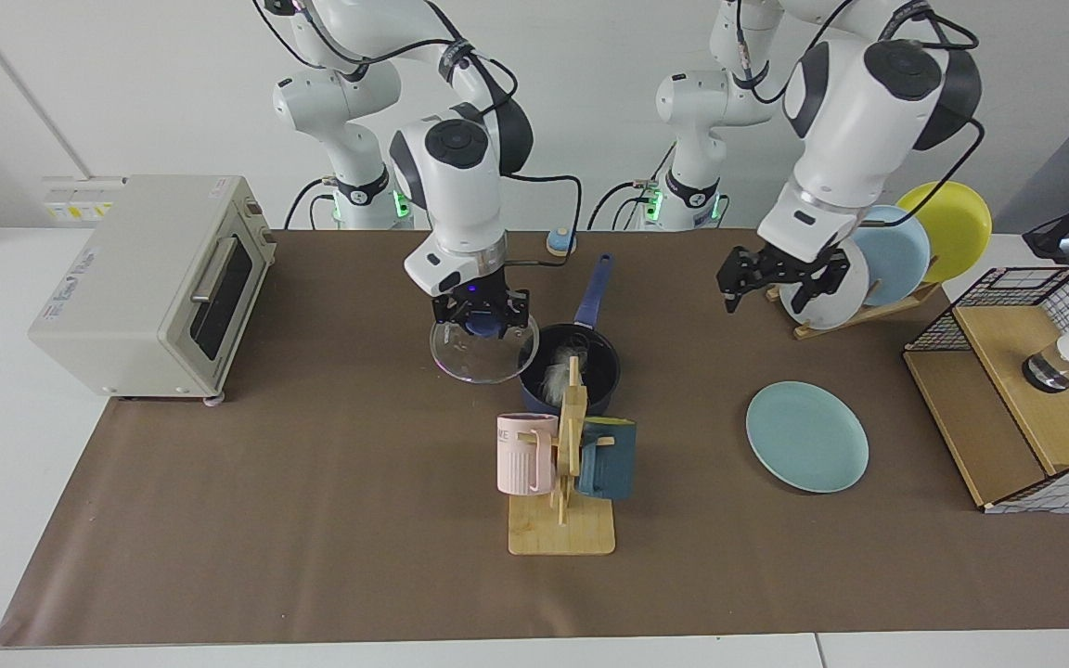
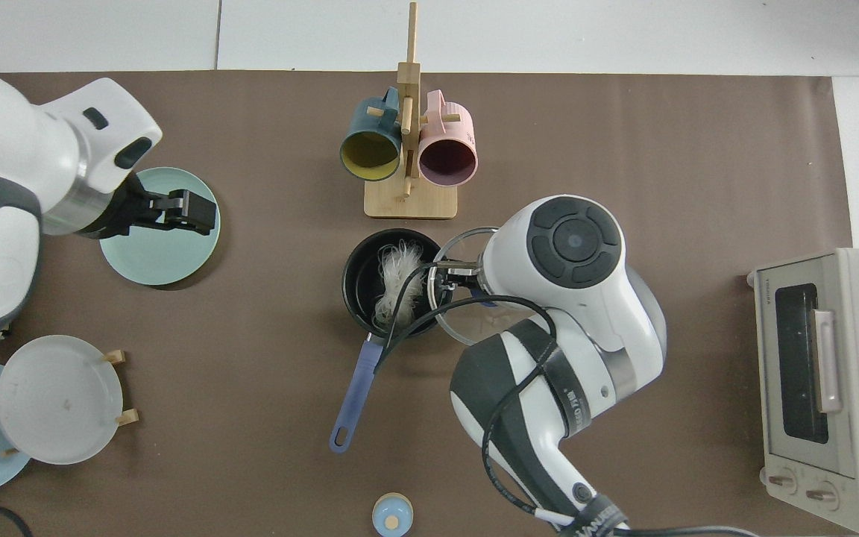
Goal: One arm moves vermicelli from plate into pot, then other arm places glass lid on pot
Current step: 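Lower the glass lid onto the saucepan with the right gripper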
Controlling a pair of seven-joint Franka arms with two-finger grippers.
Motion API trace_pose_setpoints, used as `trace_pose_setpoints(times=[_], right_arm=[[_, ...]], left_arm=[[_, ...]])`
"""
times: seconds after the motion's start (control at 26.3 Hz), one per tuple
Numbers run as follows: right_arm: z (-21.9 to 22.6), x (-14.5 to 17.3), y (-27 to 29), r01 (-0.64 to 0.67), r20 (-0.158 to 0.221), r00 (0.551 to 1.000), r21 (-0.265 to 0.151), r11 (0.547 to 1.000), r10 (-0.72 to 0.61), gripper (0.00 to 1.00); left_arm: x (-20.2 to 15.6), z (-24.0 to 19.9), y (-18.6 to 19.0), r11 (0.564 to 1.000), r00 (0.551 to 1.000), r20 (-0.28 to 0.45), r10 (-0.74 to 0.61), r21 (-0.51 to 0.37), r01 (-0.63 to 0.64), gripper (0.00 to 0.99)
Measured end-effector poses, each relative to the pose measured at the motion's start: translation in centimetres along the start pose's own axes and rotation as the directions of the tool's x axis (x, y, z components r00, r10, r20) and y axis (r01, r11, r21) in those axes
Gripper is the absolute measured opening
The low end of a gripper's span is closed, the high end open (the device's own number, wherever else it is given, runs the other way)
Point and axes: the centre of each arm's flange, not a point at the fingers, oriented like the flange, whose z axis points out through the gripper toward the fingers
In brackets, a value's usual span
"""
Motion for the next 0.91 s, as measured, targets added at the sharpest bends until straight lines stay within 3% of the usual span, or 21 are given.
trace_pose_setpoints(times=[0.38, 0.91], right_arm=[[0.5, -1.7, -7.4, -0.114, 0.006, 0.993, 0.003, 0.993, 0.114, 0.50], [4.0, 0.4, -12.6, -0.159, 0.018, 0.987, -0.019, 0.987, 0.159, 0.50]], left_arm=[[-0.9, -1.1, -7.0, 0.999, 0.999, 0.018, 0.046, 0.011, -0.046, 0.991], [-0.9, -1.0, -6.6, 0.998, 0.998, 0.018, 0.058, -0.002, -0.058, 0.991]])
